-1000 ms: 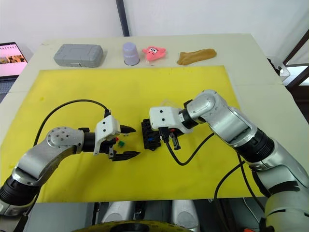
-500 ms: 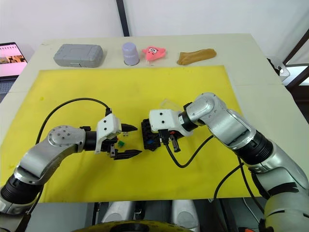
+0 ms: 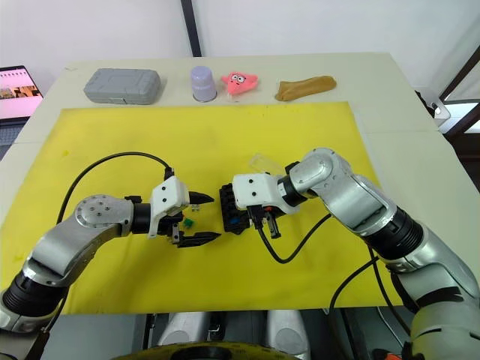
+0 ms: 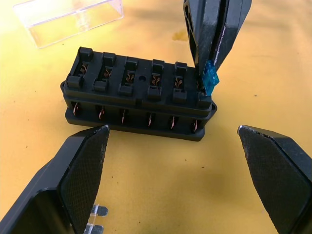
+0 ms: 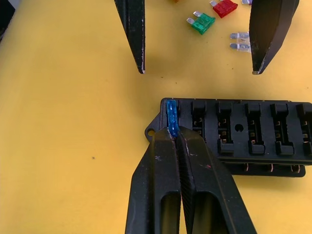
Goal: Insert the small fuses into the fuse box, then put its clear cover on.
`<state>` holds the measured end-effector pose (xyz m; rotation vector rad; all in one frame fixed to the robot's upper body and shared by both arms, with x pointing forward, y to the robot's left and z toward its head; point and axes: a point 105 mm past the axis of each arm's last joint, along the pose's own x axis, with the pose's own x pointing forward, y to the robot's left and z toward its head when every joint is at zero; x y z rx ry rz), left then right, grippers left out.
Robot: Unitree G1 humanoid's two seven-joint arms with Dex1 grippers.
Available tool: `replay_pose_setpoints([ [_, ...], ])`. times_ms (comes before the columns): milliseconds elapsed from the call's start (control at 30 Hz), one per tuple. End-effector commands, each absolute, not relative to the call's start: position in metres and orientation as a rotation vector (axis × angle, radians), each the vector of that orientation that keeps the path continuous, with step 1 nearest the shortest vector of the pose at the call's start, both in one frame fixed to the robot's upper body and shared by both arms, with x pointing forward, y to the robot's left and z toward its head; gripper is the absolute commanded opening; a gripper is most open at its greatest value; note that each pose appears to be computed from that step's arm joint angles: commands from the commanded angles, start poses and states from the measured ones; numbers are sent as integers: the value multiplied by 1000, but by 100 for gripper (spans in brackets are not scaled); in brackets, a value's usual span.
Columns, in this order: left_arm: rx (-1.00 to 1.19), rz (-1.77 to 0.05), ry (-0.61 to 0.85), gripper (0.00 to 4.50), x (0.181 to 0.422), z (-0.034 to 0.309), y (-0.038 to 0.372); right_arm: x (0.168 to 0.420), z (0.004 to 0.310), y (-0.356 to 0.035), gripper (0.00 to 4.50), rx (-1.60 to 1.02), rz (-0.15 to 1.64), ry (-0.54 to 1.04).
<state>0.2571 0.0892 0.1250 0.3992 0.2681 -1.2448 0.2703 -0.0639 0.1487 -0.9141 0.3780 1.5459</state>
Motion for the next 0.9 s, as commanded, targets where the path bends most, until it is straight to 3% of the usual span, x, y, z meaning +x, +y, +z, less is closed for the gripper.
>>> replay_pose_setpoints([
  [33,415,-1255,235,443,256,131,84,274,153,-67,0,-947,1506,363],
  [267,417,-1254,232,443,256,131,84,268,162,-67,0,-923,1528,371],
  [900,415,-1247,221,443,260,131,83,266,148,-66,0,-980,1526,400],
])
